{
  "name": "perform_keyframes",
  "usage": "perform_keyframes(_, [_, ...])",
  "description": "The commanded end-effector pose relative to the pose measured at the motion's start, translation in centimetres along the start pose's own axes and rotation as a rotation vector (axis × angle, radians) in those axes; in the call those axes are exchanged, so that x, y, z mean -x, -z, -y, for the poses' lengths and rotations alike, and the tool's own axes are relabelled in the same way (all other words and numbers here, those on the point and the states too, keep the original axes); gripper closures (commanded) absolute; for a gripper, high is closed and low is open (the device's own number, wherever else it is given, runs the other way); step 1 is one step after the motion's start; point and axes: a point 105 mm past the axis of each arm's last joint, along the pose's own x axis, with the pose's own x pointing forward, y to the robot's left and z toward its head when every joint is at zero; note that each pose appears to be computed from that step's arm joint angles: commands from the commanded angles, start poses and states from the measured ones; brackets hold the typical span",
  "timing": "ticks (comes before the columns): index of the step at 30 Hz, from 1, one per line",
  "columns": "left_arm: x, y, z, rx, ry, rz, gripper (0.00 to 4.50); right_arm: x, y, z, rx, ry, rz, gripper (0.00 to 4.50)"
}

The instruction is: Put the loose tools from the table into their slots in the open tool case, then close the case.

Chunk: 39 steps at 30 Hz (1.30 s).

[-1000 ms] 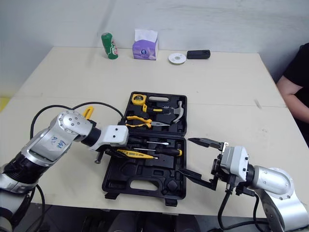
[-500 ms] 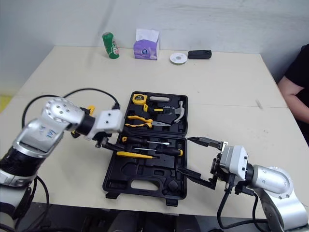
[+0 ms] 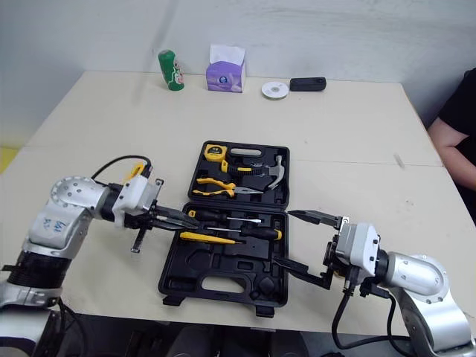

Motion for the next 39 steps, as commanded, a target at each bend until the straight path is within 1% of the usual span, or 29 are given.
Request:
perform_keyframes(1, [-0.9,1.1,0.6,0.005,-0.002,-0.008,4.48,-0.1,-0.6,0.1,0.023,-0.003,0.019,0.0])
perform_keyframes(7, [-1.8,2.9,1.5,0.052,0.029,-0.068,4.48,0.1,-0.7,0.5,0.036,0.0,0.009,0.0])
perform_keyframes(12, [-2.0,3.4,1.0,0.074,-0.004,-0.087,4.48,0.1,-0.7,0.7,0.041,-0.002,0.008,0.0])
perform_keyframes(21, [-2.1,3.9,0.4,0.113,-0.056,-0.082,4.48,0.0,-0.8,0.5,0.036,-0.009,0.011,0.0])
perform_keyframes(27, [-2.3,3.4,0.2,0.152,-0.068,-0.028,4.48,0.0,-0.9,0.5,0.032,-0.012,0.009,0.0])
perform_keyframes(31, [-2.3,3.6,0.0,0.162,-0.084,-0.032,4.48,0.0,-0.9,0.4,0.031,-0.014,0.008,0.0])
perform_keyframes(34, [-2.4,3.4,-0.2,0.186,-0.108,0.002,4.48,-0.1,-0.9,0.4,0.03,-0.016,0.009,0.0])
perform_keyframes(37, [-2.5,3.4,-0.3,0.204,-0.119,0.012,4.48,0.0,-0.9,0.4,0.029,-0.018,0.008,0.0])
perform_keyframes(39, [-2.5,3.2,-0.2,0.229,-0.126,0.045,4.48,0.0,-0.9,0.4,0.028,-0.018,0.006,0.0])
